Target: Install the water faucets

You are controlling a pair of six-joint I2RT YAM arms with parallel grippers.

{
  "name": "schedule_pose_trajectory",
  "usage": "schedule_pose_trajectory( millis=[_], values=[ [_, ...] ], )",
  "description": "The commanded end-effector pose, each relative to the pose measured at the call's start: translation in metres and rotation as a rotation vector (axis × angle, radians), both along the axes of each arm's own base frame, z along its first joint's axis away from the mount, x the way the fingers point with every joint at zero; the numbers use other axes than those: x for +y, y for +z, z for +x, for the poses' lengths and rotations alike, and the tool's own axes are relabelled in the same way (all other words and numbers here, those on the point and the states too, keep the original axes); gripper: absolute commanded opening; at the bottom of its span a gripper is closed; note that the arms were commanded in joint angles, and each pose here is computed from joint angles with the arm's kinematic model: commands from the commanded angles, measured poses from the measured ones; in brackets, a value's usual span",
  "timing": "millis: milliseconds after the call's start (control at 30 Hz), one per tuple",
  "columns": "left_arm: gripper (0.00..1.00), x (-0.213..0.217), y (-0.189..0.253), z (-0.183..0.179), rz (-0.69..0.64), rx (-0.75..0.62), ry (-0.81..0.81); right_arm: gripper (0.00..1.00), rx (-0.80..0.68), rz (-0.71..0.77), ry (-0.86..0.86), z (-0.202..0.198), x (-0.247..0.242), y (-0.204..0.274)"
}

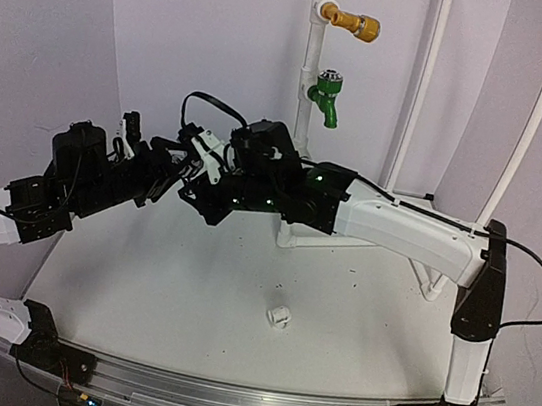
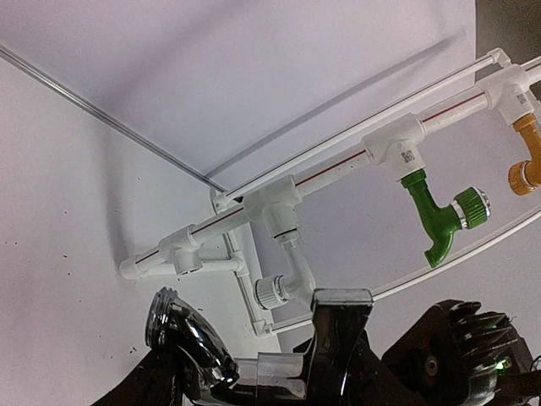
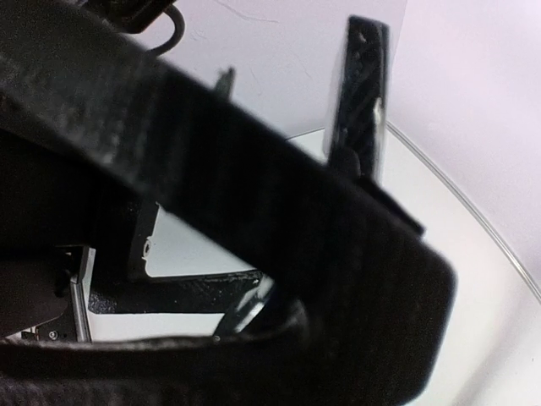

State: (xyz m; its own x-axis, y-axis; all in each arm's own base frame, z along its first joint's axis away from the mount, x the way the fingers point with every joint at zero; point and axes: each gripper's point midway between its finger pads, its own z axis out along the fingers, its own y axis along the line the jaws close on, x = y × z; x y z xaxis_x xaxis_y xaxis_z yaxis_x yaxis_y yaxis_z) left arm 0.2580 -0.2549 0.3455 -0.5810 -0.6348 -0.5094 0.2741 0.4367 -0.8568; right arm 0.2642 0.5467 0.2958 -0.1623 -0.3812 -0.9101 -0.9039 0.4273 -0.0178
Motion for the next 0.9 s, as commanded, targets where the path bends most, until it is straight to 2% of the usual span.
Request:
schedule_pose_trajectory(
  millis=[0,100,167,200,300,367,533,700,867],
  values=[
    [0.51,0.004,0.022,0.000,-0.058,-0.046,0.010,0.14,-0.043,0.053,-0.019,0.004,-0.005,0.032],
    [0.53,0.004,0.021,0.000,-0.053,-0.044,0.012,0.00,-0.043,0.049,-0.017,0.003,-0.006,0.030],
    [0.60,0.004,0.019,0.000,-0.042,-0.035,0.017,0.00,-0.049,0.042,-0.012,0.001,-0.009,0.030],
    [0.65,0.005,0.017,0.000,-0.034,-0.031,0.018,0.00,-0.054,0.037,-0.005,0.000,-0.011,0.030],
    [0.89,0.003,0.005,0.000,0.044,-0.009,0.007,0.00,-0.077,0.012,0.040,-0.009,-0.021,0.029],
    [0.97,0.003,-0.003,-0.003,0.107,-0.008,-0.014,0.00,-0.081,0.000,0.081,-0.017,-0.030,0.027],
    [1.00,-0.002,-0.004,-0.018,0.184,-0.055,-0.111,0.00,-0.043,0.013,0.171,-0.029,-0.059,0.033],
    [1.00,-0.018,0.005,-0.044,0.272,-0.151,-0.302,0.00,0.010,0.015,0.310,-0.051,-0.085,0.040],
    [1.00,-0.026,0.020,-0.074,0.266,-0.301,-0.467,0.00,0.071,0.009,0.431,-0.079,-0.103,0.040]
  ],
)
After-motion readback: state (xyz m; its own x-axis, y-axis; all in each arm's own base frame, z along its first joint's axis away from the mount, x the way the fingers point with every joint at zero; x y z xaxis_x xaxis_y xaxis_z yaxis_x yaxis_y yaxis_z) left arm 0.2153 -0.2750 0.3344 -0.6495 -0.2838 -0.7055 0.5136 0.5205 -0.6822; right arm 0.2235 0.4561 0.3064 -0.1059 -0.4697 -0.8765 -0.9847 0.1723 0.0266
